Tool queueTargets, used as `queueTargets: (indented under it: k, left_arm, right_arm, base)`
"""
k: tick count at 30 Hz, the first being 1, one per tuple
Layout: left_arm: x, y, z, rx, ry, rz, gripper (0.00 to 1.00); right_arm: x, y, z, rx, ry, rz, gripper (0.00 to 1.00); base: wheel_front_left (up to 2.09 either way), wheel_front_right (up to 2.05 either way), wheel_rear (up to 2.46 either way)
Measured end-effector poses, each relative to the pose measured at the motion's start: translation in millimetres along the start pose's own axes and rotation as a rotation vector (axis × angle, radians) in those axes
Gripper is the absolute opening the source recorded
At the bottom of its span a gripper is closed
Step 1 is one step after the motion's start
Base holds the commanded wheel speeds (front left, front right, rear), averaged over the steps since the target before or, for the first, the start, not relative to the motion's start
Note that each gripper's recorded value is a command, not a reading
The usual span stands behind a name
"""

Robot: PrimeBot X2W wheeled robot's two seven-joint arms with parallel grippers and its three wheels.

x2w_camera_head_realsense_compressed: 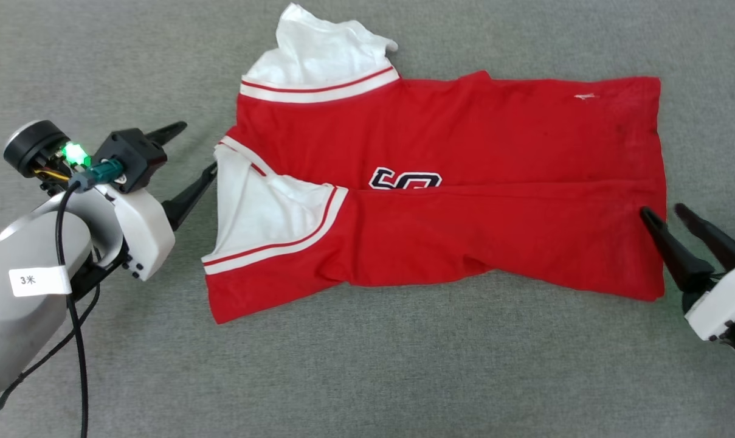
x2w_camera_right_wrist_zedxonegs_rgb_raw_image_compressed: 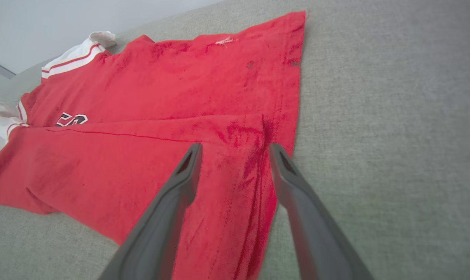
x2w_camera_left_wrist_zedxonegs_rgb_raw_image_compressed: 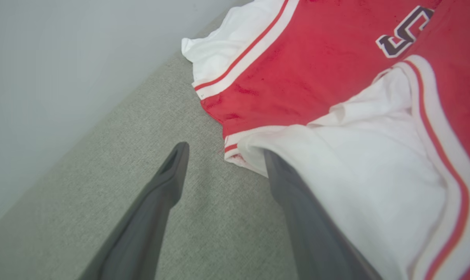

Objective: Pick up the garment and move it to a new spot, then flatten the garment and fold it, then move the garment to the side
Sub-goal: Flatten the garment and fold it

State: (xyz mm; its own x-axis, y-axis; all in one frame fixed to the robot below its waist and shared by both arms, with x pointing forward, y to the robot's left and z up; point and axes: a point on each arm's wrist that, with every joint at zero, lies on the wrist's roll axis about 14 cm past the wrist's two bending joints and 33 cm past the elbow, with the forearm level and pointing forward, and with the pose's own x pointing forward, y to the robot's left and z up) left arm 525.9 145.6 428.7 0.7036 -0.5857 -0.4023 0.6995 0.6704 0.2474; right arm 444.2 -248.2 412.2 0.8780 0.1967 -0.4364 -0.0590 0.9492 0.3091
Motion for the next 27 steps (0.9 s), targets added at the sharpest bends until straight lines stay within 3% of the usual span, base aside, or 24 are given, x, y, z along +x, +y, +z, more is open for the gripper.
queueTargets:
  k: [6, 17, 23, 27]
  left_arm:
    - [-22.9, -5.1, 18.0, -0.053, -0.081, 0.092, 1.00]
    - [-79.4, -48.2, 25.9, -0.104, -0.162, 0.177, 1.00]
    - [-92.3, -71.7, 33.0, -0.053, -0.197, 0.173, 1.00]
    - [-100.1, -80.0, 27.6, -0.075, -0.194, 0.203, 1.00]
  right_arm:
    - [-15.1, 0.3, 10.7, -0.040, -0.048, -0.010, 1.00]
    - [-46.1, 21.6, -4.7, -0.033, -0.037, 0.008, 1.00]
    - [-55.6, 29.9, -5.2, -0.051, -0.046, 0.017, 1.00]
    - [-61.6, 33.8, -5.1, -0.053, -0.054, 0.023, 1.00]
  base:
    - [0.00, 0.00, 0.00]
    - [0.00, 0.00, 0.00]
    - [0.00, 0.00, 0.00]
    - [0.00, 0.00, 0.00]
